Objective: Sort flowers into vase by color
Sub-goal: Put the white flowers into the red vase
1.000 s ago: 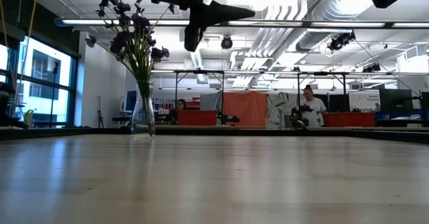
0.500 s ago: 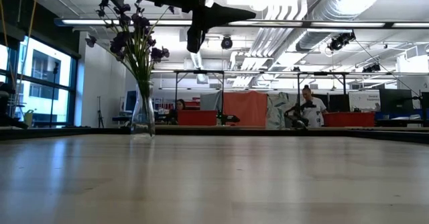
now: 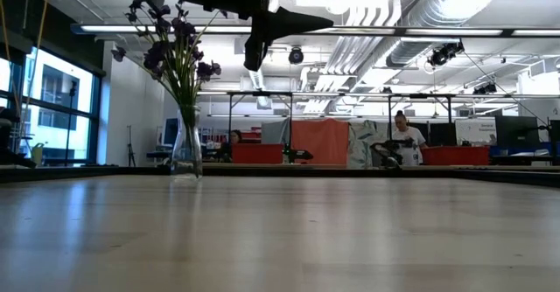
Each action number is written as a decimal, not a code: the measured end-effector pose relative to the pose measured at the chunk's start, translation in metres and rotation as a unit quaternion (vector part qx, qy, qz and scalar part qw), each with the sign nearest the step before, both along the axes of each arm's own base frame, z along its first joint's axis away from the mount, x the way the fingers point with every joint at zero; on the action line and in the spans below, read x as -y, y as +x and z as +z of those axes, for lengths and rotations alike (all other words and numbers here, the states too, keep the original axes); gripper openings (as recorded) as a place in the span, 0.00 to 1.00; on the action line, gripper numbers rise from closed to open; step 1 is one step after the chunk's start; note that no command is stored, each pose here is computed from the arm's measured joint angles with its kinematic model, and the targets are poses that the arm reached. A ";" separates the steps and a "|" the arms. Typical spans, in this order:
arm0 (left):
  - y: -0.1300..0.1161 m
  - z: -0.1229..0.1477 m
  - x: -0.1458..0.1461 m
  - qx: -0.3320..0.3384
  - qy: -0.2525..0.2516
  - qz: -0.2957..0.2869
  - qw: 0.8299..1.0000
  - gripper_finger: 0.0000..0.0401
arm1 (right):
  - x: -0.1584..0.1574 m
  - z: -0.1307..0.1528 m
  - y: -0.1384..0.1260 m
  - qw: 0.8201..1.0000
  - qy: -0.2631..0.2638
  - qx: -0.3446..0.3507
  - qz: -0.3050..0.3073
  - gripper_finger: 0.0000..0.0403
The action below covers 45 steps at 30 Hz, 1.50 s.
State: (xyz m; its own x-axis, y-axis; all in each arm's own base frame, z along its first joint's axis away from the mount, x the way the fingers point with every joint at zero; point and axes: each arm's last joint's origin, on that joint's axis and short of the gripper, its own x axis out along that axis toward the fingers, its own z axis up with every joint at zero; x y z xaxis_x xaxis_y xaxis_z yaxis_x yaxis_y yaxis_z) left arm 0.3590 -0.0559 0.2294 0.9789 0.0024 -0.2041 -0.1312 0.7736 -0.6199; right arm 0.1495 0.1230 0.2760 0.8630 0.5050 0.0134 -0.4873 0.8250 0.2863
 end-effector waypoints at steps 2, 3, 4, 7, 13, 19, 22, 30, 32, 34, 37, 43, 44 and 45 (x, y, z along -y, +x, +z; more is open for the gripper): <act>0.000 0.000 0.000 0.000 0.000 0.000 1.000 0.36 | -0.003 -0.004 0.003 1.000 -0.008 -0.008 0.000 0.00; 0.000 0.000 0.000 0.000 0.000 0.000 1.000 0.36 | -0.004 -0.006 0.004 1.000 -0.011 -0.012 0.000 0.00; 0.000 0.000 0.000 0.000 0.000 0.000 1.000 0.36 | -0.005 -0.007 0.005 1.000 -0.015 -0.015 0.000 0.00; 0.000 0.000 0.000 0.000 0.000 0.000 1.000 0.36 | -0.007 -0.011 0.008 0.999 -0.024 -0.021 0.000 0.00; 0.000 0.000 0.000 0.000 0.000 0.000 1.000 0.36 | -0.010 -0.017 0.012 0.998 -0.057 -0.020 0.000 0.00; 0.000 0.000 0.000 0.000 0.000 0.000 1.000 0.36 | -0.008 -0.018 0.015 0.997 -0.081 -0.010 -0.012 0.00; 0.000 0.000 0.000 0.000 0.000 0.000 1.000 0.36 | -0.005 -0.018 0.017 0.996 -0.084 -0.010 -0.023 0.00; 0.000 0.000 0.000 0.000 0.004 -0.001 1.000 0.36 | 0.002 -0.017 0.022 0.992 -0.121 0.014 -0.040 0.00; 0.000 0.000 0.000 0.000 0.008 -0.002 1.000 0.36 | 0.003 -0.017 0.023 0.990 -0.129 0.017 -0.045 0.00; 0.000 0.000 0.000 0.000 0.008 -0.002 1.000 0.36 | 0.004 -0.019 0.023 0.989 -0.140 0.016 -0.043 0.00; 0.000 0.000 0.000 0.000 0.008 -0.002 1.000 0.36 | 0.004 -0.026 0.022 0.986 -0.163 -0.010 -0.035 0.00; 0.001 0.000 -0.004 0.000 0.009 0.003 1.000 0.36 | 0.008 -0.034 0.023 0.980 -0.189 -0.047 -0.036 0.01; 0.001 0.000 -0.005 0.000 0.009 0.005 1.000 0.36 | 0.008 -0.034 0.023 0.980 -0.189 -0.048 -0.037 0.02; 0.001 0.000 -0.006 0.000 0.009 0.007 1.000 0.36 | 0.009 -0.034 0.024 0.980 -0.189 -0.048 -0.039 0.03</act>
